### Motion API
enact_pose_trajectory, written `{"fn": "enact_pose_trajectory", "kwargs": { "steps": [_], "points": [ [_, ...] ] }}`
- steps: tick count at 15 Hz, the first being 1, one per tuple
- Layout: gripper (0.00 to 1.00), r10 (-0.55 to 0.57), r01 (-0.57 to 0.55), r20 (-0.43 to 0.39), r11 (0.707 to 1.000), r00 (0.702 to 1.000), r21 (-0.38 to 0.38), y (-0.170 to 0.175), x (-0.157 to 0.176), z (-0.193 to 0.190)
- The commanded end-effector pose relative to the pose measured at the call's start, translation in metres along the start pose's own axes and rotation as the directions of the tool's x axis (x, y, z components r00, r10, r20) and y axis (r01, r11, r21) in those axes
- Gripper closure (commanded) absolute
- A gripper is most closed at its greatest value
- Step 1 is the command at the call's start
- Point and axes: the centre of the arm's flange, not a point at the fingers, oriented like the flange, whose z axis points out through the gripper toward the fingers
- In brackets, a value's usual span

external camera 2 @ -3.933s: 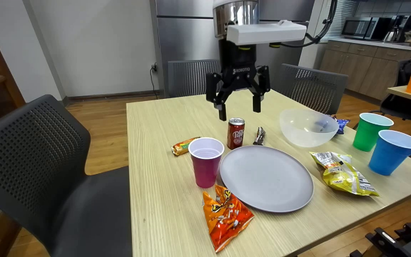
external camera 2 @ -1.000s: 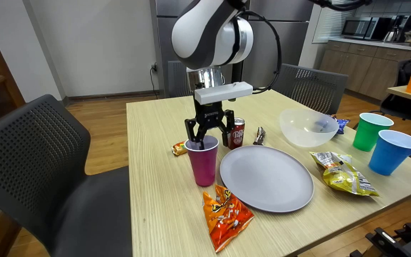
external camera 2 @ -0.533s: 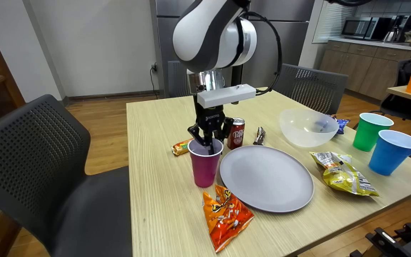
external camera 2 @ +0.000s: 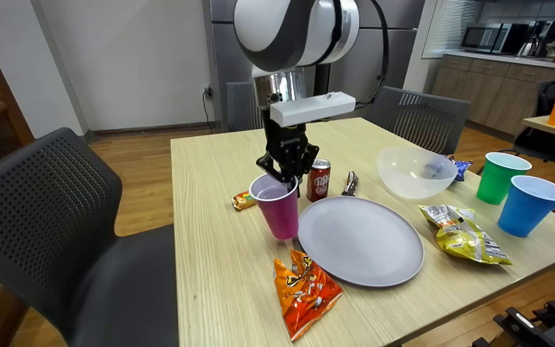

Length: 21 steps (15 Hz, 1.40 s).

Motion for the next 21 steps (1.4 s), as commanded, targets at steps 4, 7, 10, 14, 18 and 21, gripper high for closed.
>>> {"fn": "enact_pose_trajectory", "kwargs": {
  "steps": [4, 7, 10, 14, 18, 21],
  "points": [
    [0.99, 0.015, -0.014, -0.046, 1.000, 0.999, 0.012, 0.023, -0.039, -0.030],
    [0.99, 0.052, -0.050, -0.049, 0.998, 0.997, 0.046, 0.044, -0.044, -0.030],
    [0.99, 0.099, -0.094, -0.049, 0.992, 0.994, 0.084, 0.065, -0.043, -0.025],
    [0.99, 0.158, -0.151, -0.044, 0.980, 0.987, 0.127, 0.091, -0.034, -0.014],
    [0.99, 0.171, -0.166, -0.019, 0.974, 0.985, 0.152, 0.111, -0.031, -0.007],
    [0.99, 0.170, -0.167, -0.003, 0.972, 0.985, 0.162, 0.121, -0.032, 0.000]
  ]
}}
